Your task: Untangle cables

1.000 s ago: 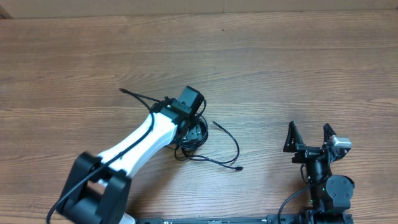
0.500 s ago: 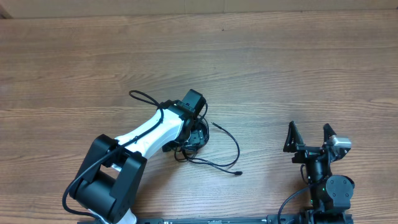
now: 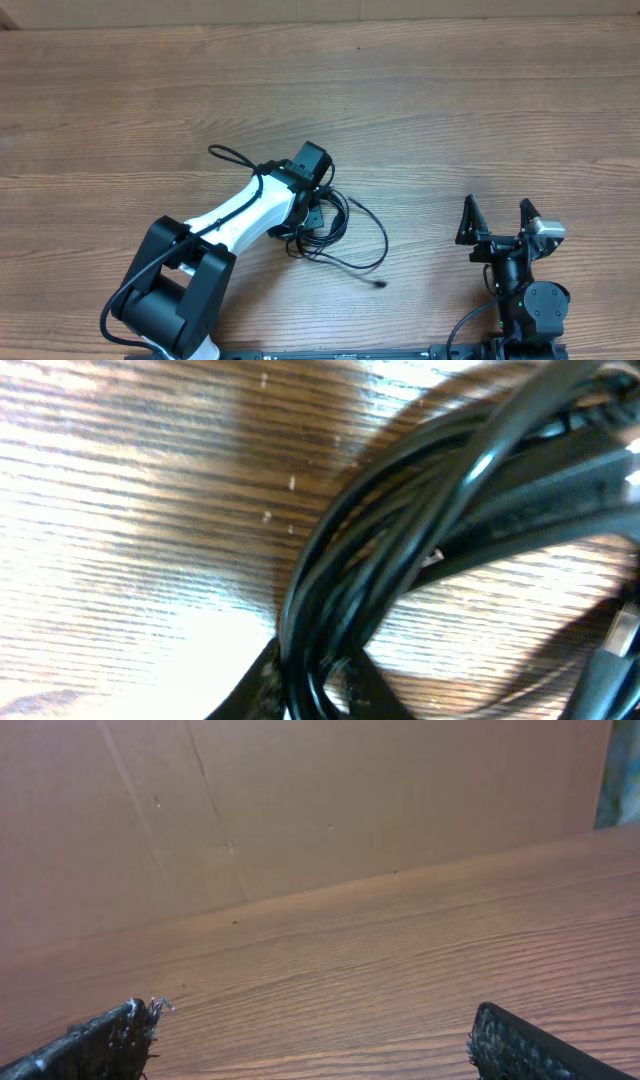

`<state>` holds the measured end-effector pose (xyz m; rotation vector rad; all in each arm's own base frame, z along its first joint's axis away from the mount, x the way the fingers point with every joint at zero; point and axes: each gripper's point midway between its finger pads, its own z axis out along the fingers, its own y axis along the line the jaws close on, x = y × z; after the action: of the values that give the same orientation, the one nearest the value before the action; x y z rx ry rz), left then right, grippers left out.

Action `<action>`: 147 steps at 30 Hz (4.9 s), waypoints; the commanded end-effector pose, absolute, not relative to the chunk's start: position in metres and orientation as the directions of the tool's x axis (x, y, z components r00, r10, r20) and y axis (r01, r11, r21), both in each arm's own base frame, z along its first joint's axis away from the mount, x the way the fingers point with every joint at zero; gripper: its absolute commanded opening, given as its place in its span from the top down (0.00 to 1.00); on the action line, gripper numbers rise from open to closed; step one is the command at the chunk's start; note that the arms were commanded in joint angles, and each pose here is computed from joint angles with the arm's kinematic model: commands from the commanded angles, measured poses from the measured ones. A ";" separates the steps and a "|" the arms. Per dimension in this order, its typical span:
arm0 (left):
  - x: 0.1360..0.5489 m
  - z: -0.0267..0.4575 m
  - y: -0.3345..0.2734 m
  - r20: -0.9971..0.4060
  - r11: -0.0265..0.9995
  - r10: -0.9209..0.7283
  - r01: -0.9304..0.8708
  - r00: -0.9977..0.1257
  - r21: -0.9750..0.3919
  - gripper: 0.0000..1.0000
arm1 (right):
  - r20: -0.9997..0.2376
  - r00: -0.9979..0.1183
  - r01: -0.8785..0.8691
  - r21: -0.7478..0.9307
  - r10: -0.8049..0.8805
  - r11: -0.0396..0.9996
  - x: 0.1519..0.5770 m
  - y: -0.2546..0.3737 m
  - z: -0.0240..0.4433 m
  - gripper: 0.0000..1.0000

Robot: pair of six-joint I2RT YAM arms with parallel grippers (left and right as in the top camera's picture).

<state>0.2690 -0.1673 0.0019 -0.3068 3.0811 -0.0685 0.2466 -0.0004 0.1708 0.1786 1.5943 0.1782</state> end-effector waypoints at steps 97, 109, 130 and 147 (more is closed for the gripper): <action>0.292 0.036 -0.176 0.129 0.806 -0.592 -0.588 -0.796 0.071 0.96 | -0.976 -0.024 -0.003 0.217 0.216 0.976 0.247 0.000 0.170 0.00; 0.294 0.036 -0.171 0.108 0.808 -0.589 -0.583 -0.801 0.082 0.96 | -0.976 -0.024 -0.003 0.217 0.216 0.976 0.247 0.000 0.170 0.00; 0.286 0.037 -0.171 0.139 0.807 -0.591 -0.582 -0.795 0.099 0.96 | -0.976 -0.024 -0.003 0.217 0.216 0.976 0.247 0.000 0.170 0.00; 0.271 0.054 -0.180 0.440 0.717 -0.635 -0.696 -0.635 0.030 0.96 | -0.976 -0.024 -0.003 0.217 0.216 0.976 0.247 0.000 0.170 0.00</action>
<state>0.2669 -0.1741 0.0489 -1.2901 3.2918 -0.1799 0.2466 -0.0004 0.1708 0.1780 1.5944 0.1782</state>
